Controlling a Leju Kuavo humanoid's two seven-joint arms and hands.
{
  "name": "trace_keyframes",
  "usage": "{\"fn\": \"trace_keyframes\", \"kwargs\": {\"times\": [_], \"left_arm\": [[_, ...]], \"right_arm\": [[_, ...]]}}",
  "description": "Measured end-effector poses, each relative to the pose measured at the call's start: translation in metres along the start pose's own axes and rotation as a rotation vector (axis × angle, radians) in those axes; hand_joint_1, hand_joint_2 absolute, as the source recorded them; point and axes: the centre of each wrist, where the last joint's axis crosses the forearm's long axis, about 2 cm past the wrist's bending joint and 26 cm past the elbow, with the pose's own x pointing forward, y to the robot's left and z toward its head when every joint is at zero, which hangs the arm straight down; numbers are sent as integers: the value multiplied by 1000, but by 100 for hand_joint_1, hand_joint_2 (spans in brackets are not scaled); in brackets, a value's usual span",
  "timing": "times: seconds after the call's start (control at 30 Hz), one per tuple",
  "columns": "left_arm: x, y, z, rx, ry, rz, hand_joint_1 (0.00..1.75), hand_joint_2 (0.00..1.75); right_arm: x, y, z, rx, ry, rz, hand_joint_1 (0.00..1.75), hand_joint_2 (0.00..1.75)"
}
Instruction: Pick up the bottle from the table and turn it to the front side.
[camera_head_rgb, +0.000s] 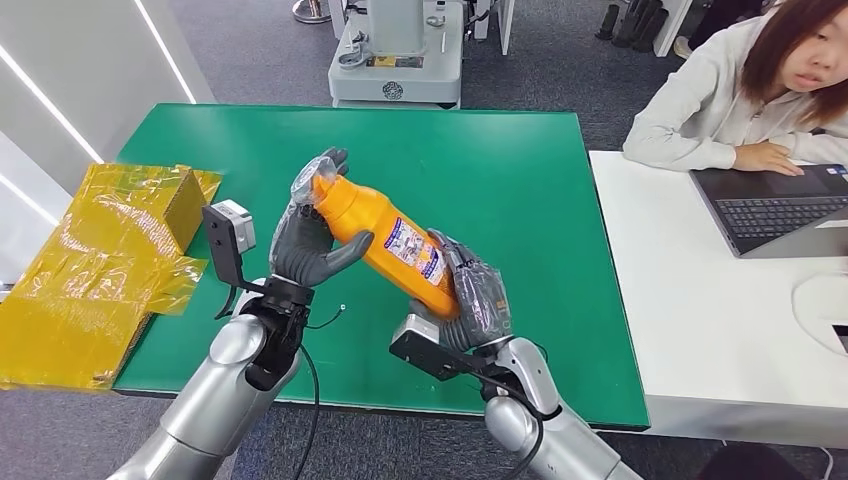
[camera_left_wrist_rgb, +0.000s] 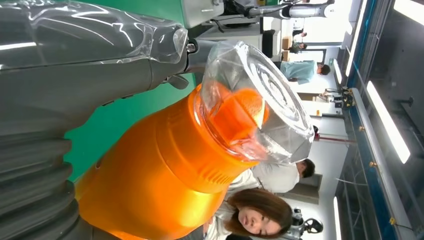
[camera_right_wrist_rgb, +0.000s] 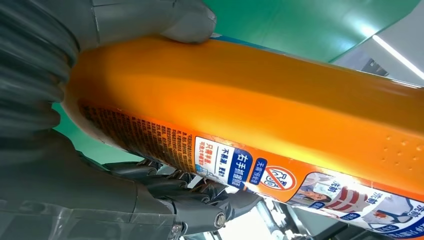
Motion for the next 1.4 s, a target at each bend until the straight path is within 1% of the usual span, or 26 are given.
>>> {"fn": "trace_keyframes", "kwargs": {"times": [0.07, 0.13, 0.27, 0.37, 0.57, 0.73, 0.77, 0.8, 0.87, 0.9, 0.93, 1.2, 1.4], "left_arm": [[-1, 0, -1, 10, -2, -6, 0, 175], [-2, 0, -1, 20, -7, -14, 3, 175], [-3, 0, -1, 39, -1, 5, 175, 175], [-4, 0, -1, 42, 19, 57, 175, 175], [-8, -1, 4, -1, 120, 264, 175, 175], [-9, -1, 6, -21, 143, 316, 175, 175], [-9, -1, 6, -23, 145, 318, 165, 175], [-9, -2, 6, -25, 147, 319, 125, 175], [-9, -4, 6, -30, 149, 318, 38, 175], [-9, -4, 5, -32, 148, 312, 3, 175], [-9, -5, 5, -33, 143, 297, 0, 175], [-5, -6, -1, -11, 65, 63, 0, 175], [-3, -4, -4, -5, 33, -5, 0, 175]], "right_arm": [[1, 1, 0, -2, 6, -10, 175, 175], [1, 2, 1, -11, 18, -26, 175, 175], [-2, 3, 5, -46, 56, -66, 175, 175], [-5, 3, 8, -67, 76, -84, 175, 175], [-11, -1, 15, -121, 123, -103, 175, 175], [-15, -5, 20, -148, 148, -92, 175, 175], [-16, -6, 21, -152, 150, -88, 175, 175], [-16, -7, 22, -155, 152, -84, 175, 175], [-16, -7, 23, -159, 157, -81, 175, 175], [-17, -8, 24, -160, 161, -82, 175, 175], [-17, -8, 24, -159, 164, -83, 175, 175], [-14, -10, 24, -145, 150, -87, 175, 175], [-12, -13, 22, -142, 132, -92, 175, 175]]}}
